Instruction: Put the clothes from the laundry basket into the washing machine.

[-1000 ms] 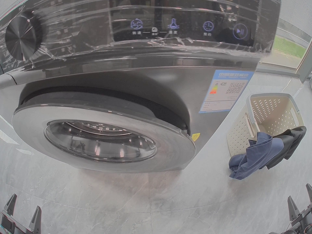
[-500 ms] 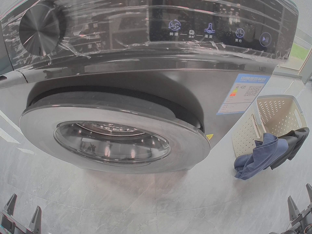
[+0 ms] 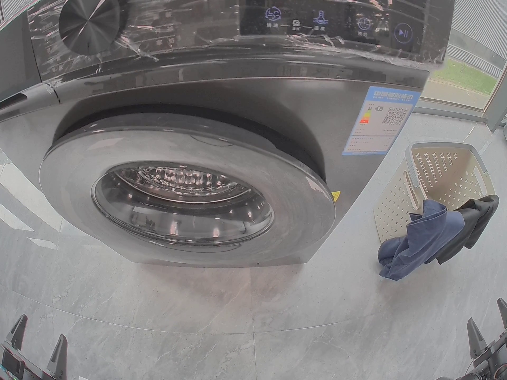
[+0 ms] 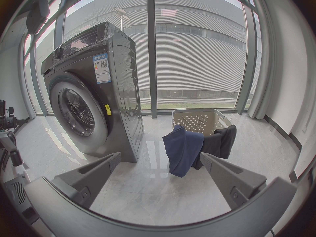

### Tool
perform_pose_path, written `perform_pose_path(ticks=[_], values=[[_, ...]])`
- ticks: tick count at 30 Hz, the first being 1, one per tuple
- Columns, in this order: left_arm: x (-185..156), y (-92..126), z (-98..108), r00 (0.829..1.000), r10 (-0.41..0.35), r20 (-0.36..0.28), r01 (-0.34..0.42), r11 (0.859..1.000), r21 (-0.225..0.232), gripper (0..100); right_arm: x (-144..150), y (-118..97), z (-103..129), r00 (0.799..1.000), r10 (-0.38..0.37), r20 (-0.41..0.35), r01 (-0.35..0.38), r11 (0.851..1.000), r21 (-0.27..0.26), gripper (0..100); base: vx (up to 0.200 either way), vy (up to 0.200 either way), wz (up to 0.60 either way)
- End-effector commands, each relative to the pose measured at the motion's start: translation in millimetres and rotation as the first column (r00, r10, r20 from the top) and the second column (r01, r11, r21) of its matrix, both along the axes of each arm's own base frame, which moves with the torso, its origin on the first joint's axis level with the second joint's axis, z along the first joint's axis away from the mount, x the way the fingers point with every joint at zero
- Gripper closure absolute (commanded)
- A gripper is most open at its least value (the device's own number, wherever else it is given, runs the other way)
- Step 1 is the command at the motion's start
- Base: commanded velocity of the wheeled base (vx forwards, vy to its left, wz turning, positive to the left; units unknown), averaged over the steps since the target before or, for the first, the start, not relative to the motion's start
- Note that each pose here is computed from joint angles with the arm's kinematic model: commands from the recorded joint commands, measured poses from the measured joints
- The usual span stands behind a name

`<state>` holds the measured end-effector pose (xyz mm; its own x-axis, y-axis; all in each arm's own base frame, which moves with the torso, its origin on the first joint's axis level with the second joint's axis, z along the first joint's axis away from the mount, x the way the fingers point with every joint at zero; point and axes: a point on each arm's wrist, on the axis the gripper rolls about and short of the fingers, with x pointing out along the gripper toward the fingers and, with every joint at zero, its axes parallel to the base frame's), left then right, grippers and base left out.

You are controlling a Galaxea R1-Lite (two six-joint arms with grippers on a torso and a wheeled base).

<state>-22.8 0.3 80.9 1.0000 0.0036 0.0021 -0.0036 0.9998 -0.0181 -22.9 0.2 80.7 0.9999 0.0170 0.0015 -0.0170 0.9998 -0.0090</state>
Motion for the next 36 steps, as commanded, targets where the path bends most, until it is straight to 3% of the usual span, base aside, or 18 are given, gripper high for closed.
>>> perform_pose_path(ticks=[1, 8, 13, 19, 36], values=[[0.1, 0.0, -5.2, 1.000, 0.001, -0.002, -0.001, 1.000, 0.000, 0, 0.0, 0.0, -4.8, 1.000, 0.001, 0.000, -0.001, 1.000, 0.000, 0, 0.000, 0.200, 0.00], [0.1, 0.0, -5.1, 1.000, 0.001, -0.001, -0.001, 1.000, 0.000, 0, 0.0, 0.0, -5.0, 1.000, 0.001, -0.001, -0.001, 1.000, 0.000, 0, 0.000, 0.086, 0.00], [0.1, 0.0, -5.2, 1.000, 0.001, -0.002, -0.001, 1.000, 0.000, 0, 0.0, 0.0, -4.8, 1.000, 0.001, 0.000, -0.001, 1.000, 0.000, 0, 0.000, 0.000, 0.60], [0.1, 0.0, -5.2, 1.000, 0.001, -0.002, -0.001, 1.000, 0.000, 0, 0.0, 0.0, -4.8, 1.000, 0.001, 0.000, -0.001, 1.000, 0.000, 0, 0.000, 0.200, 0.10], [0.1, 0.0, -5.2, 1.000, 0.001, -0.002, -0.001, 1.000, 0.000, 0, 0.0, 0.0, -5.0, 1.000, 0.001, -0.001, -0.001, 1.000, 0.000, 0, 0.000, 0.000, 0.00]])
